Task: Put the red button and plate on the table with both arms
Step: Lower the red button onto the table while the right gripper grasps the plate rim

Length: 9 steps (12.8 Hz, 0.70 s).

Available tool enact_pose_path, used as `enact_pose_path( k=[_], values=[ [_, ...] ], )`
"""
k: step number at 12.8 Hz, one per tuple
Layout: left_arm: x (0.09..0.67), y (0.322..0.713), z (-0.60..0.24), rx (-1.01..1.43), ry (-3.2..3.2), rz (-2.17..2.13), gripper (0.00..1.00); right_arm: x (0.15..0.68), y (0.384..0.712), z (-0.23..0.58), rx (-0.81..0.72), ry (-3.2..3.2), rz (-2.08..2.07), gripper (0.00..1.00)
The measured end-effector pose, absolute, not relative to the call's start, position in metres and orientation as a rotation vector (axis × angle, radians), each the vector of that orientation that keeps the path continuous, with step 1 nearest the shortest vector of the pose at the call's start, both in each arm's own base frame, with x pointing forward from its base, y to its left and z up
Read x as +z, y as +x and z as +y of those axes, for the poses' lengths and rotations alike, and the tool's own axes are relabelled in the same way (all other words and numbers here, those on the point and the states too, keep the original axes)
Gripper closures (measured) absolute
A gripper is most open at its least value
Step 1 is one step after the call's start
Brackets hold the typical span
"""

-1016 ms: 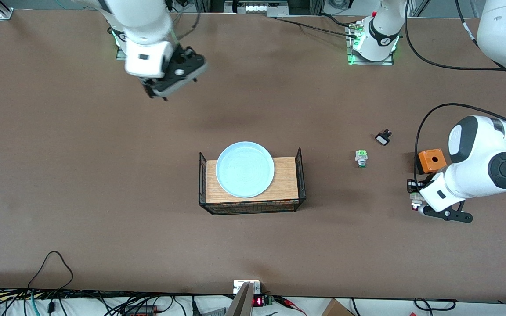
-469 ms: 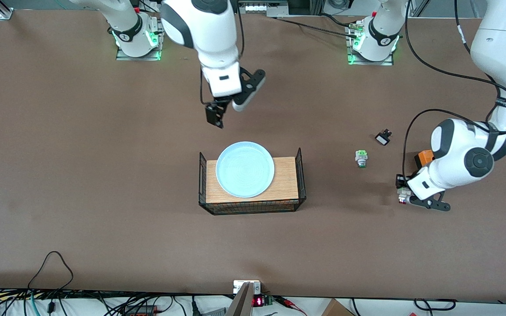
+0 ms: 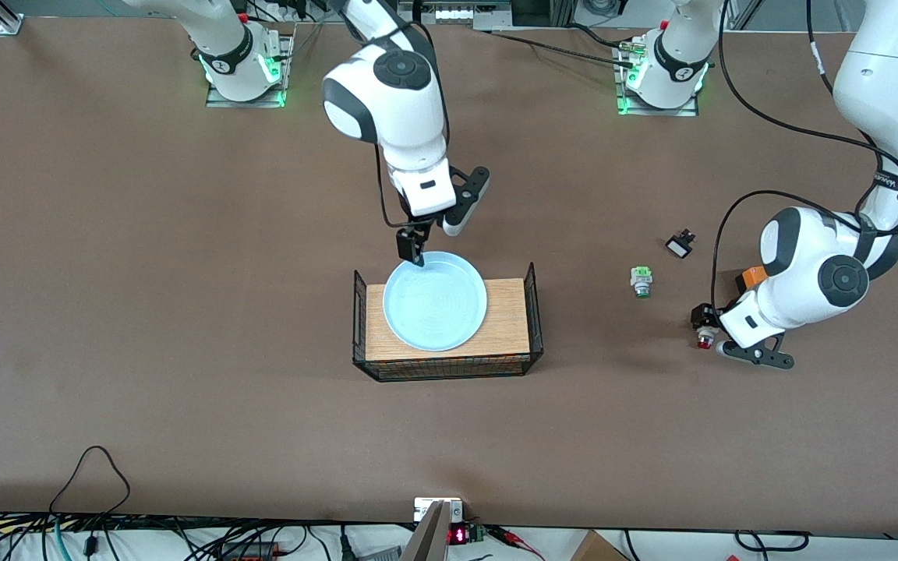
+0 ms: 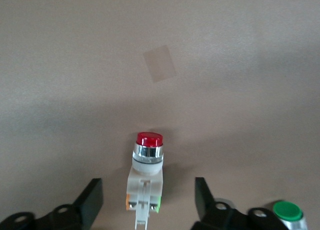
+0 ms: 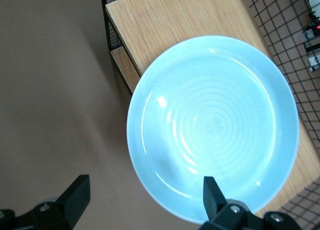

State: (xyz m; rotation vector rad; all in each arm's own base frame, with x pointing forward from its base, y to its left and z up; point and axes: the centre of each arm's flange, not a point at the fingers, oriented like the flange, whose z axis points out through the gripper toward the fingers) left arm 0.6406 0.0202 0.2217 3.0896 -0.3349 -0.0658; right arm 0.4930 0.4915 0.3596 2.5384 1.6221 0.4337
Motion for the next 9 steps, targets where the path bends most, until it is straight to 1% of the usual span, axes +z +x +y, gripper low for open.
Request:
enact_pose_path(
  k=[1,2,3,4,5,6,7,9],
  values=[
    [0.235,0.642,0.013,-0.075,3.091,-0.353,0.01,0.352,0.496,0.494,0.440,2.536,1.627,0.00],
    [0.254,0.645,0.004,-0.083,3.093,-0.378,0.00,0.346,0.498,0.496,0.445,2.529,1.631,0.04],
    [0.274,0.647,-0.006,-0.096,3.096,-0.401,0.00,0.342,0.501,0.498,0.449,2.518,1.636,0.04],
    [0.297,0.651,-0.013,-0.110,3.101,-0.420,0.00,0.341,0.503,0.500,0.453,2.504,1.640,0.14],
    [0.322,0.656,-0.019,-0.129,3.106,-0.431,0.00,0.340,0.504,0.501,0.456,2.497,1.642,0.26],
    [0.344,0.660,-0.023,-0.148,3.109,-0.439,0.00,0.340,0.505,0.501,0.459,2.491,1.644,0.27],
    [0.364,0.662,-0.028,-0.167,3.109,-0.447,0.00,0.340,0.505,0.502,0.465,2.488,1.646,0.34],
    [0.391,0.666,-0.037,-0.195,3.110,-0.452,0.00,0.341,0.506,0.502,0.474,2.487,1.646,0.61]
  ],
)
